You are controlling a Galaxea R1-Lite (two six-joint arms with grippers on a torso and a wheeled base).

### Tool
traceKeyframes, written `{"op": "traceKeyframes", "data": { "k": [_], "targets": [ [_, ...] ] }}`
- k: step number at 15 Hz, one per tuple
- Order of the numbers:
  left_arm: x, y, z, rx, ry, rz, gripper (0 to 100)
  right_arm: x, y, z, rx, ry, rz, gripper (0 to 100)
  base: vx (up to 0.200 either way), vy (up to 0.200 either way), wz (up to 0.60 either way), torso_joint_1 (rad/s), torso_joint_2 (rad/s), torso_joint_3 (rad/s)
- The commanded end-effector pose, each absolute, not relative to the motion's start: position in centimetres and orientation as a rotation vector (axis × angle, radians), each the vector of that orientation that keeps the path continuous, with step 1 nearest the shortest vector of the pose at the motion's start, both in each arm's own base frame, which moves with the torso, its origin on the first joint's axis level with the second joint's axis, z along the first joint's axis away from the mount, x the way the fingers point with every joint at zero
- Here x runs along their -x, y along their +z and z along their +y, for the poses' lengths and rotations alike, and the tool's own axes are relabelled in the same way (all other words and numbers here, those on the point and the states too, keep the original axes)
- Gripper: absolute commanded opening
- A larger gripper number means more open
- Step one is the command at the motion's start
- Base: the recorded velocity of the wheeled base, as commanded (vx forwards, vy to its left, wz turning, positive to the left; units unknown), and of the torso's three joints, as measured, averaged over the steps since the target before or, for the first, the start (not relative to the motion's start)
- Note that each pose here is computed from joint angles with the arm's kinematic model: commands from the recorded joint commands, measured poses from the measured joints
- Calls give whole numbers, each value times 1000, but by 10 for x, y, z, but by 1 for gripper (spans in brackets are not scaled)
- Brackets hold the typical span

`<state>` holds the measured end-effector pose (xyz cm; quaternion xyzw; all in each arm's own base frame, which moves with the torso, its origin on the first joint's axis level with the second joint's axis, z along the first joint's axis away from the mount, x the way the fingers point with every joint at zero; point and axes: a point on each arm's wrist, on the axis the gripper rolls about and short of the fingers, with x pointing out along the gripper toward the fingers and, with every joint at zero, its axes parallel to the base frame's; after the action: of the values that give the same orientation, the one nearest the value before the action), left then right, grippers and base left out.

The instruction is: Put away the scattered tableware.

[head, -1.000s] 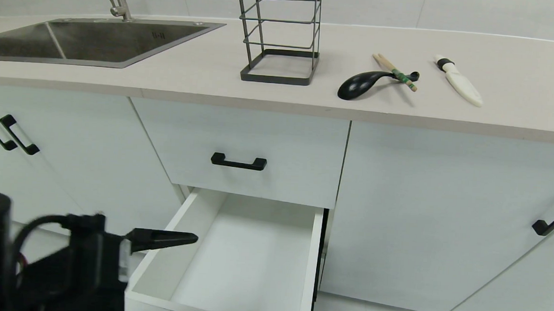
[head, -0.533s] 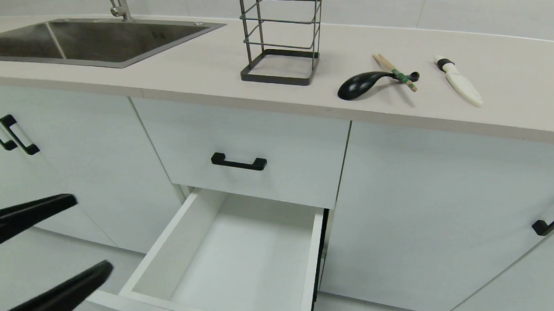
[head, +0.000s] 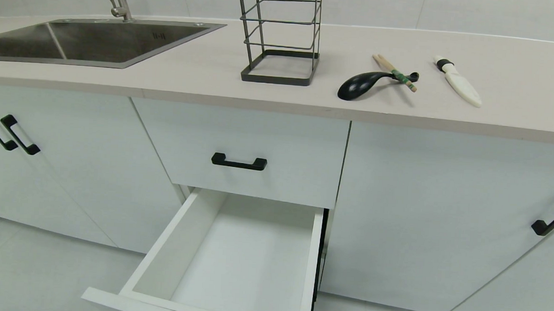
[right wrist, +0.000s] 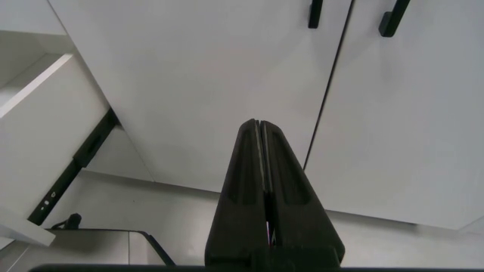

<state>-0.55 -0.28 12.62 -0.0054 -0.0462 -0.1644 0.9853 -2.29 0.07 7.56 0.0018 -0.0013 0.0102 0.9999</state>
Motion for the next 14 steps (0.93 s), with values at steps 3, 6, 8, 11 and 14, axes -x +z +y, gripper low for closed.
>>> {"op": "traceKeyframes", "data": {
  "k": [3, 6, 8, 11, 14],
  "targets": [
    [15, 81, 2, -8, -196, 66, 100, 23, 75, 1, -3, 20, 0, 0, 0, 0, 0, 0, 0, 0],
    [15, 78, 3, -14, -141, 94, 100, 23, 75, 1, -3, 21, 2, 0, 0, 0, 0, 0, 0, 0],
    [16, 77, 1, -41, -26, 88, 100, 23, 75, 1, -3, 21, 2, 0, 0, 0, 0, 0, 0, 0],
    [18, 76, 0, -69, 39, 60, 100, 23, 75, 1, -3, 21, 2, 0, 0, 0, 0, 0, 0, 0],
    [23, 75, 0, -71, 6, 0, 100, 23, 75, 1, -2, 20, 2, 0, 0, 0, 0, 0, 0, 0]
  ]
}}
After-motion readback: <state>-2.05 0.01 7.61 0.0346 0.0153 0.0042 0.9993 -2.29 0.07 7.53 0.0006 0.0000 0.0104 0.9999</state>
